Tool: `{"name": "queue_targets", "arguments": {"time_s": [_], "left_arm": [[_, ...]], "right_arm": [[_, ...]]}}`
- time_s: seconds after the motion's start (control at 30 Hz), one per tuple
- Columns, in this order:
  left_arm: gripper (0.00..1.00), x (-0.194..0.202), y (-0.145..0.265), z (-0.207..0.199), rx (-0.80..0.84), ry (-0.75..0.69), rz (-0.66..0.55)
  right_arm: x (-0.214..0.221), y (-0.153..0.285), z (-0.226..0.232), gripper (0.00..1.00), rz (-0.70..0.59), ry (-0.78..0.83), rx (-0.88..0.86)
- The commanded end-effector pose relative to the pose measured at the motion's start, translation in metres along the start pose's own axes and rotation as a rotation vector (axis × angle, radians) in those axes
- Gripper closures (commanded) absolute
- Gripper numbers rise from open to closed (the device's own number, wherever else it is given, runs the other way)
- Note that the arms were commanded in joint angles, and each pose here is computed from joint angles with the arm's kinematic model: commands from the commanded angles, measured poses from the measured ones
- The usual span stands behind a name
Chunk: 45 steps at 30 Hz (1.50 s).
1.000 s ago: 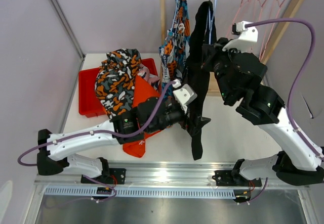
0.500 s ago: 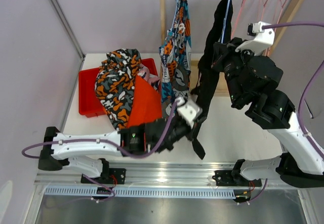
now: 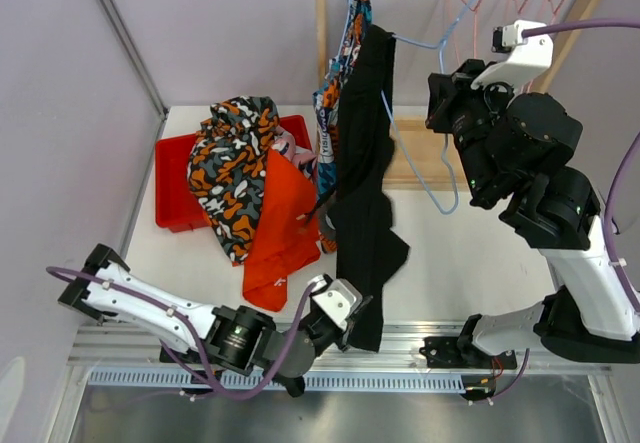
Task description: Remove the shorts from the hanger
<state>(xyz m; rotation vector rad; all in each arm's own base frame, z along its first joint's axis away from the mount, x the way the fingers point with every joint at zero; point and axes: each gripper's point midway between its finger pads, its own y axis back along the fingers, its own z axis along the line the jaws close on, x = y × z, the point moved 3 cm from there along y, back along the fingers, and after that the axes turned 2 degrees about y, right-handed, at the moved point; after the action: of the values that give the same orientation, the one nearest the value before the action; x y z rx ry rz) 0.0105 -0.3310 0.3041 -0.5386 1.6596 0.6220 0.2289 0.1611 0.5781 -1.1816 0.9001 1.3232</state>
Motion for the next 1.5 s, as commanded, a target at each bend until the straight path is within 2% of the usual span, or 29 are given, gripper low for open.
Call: {"name": "queue_targets", "arguments": {"time_s": [0.0,0.03,0.07,0.1,0.13,0.17,0.2,0.23,0.27,0.3,0.33,0.37,0.43,0.47,0.53,0.57,0.73,0.77,0.87,1.0,1.03,1.13,1.17,1.3,1.47], "left_arm": [[1.00,-0.003,-0.014,0.007,0.007,-0.003,0.002],[1.00,-0.010,-0.021,0.013,0.004,-0.034,-0.008],[1.00,-0.033,-0.027,0.016,0.003,-0.004,-0.056],[1.00,-0.048,-0.042,0.037,-0.054,-0.005,-0.082],[1.00,-0.058,-0.051,0.044,-0.036,-0.038,-0.093],[1.00,-0.095,-0.055,0.051,-0.039,-0.005,-0.152],[1.00,-0.109,-0.072,0.081,-0.113,-0.021,-0.163],[1.00,-0.112,-0.089,0.086,-0.110,-0.063,-0.146],[1.00,-0.162,-0.090,0.092,-0.126,-0.032,-0.217],[1.00,-0.168,-0.104,0.121,-0.202,-0.081,-0.195],[1.00,-0.176,-0.115,0.131,-0.227,-0.110,-0.181],[1.00,-0.223,-0.126,0.128,-0.213,-0.085,-0.249],[1.00,-0.226,-0.151,0.155,-0.275,-0.126,-0.188],[1.00,-0.268,-0.159,0.153,-0.260,-0.098,-0.263],[1.00,-0.265,-0.179,0.171,-0.298,-0.121,-0.205],[1.00,-0.292,-0.180,0.171,-0.300,-0.105,-0.271],[1.00,-0.313,-0.180,0.214,-0.368,-0.105,-0.321],[1.00,-0.317,-0.172,0.232,-0.402,-0.092,-0.327],[1.00,-0.310,-0.163,0.250,-0.437,-0.070,-0.300],[1.00,-0.321,-0.126,0.254,-0.455,-0.088,-0.342],[1.00,-0.332,-0.100,0.253,-0.466,-0.081,-0.378],[1.00,-0.346,-0.055,0.257,-0.521,-0.098,-0.444],[1.00,-0.360,-0.021,0.258,-0.553,-0.094,-0.502],[1.00,-0.393,0.044,0.267,-0.671,-0.165,-0.588],[1.00,-0.396,0.055,0.299,-0.786,-0.223,-0.542]], "right_arm": [[-0.046,0.013,-0.016,1.00,-0.126,-0.205,0.043],[-0.043,0.017,-0.016,1.00,-0.110,-0.204,0.034],[-0.038,0.019,-0.013,1.00,-0.094,-0.220,0.027],[-0.035,0.025,-0.009,1.00,-0.076,-0.231,0.001],[-0.031,0.030,-0.011,1.00,-0.052,-0.228,-0.009],[-0.026,0.033,-0.009,1.00,-0.034,-0.233,-0.024],[-0.022,0.039,-0.004,1.00,-0.011,-0.268,-0.053],[-0.015,0.044,-0.003,1.00,0.019,-0.261,-0.065],[-0.014,0.050,-0.004,1.00,0.032,-0.277,-0.081],[-0.010,0.058,0.002,1.00,0.060,-0.311,-0.113],[-0.003,0.063,0.003,1.00,0.091,-0.299,-0.129],[0.000,0.068,0.006,1.00,0.111,-0.304,-0.144],[0.010,0.082,0.010,1.00,0.163,-0.318,-0.174],[0.013,0.086,0.013,1.00,0.176,-0.317,-0.185],[0.020,0.091,0.012,1.00,0.183,-0.296,-0.161],[0.021,0.096,0.015,1.00,0.190,-0.291,-0.177],[0.018,0.110,0.017,1.00,0.216,-0.328,-0.216],[0.019,0.116,0.022,1.00,0.231,-0.342,-0.244],[0.019,0.120,0.020,1.00,0.227,-0.348,-0.250],[-0.004,0.125,0.020,1.00,0.182,-0.414,-0.292],[-0.009,0.124,0.017,1.00,0.169,-0.413,-0.278],[-0.027,0.117,0.000,1.00,0.127,-0.353,-0.206],[-0.032,0.115,-0.002,1.00,0.114,-0.349,-0.198],[-0.065,0.099,-0.020,1.00,0.027,-0.350,-0.161],[-0.087,0.088,-0.032,1.00,-0.044,-0.269,-0.103]]}}
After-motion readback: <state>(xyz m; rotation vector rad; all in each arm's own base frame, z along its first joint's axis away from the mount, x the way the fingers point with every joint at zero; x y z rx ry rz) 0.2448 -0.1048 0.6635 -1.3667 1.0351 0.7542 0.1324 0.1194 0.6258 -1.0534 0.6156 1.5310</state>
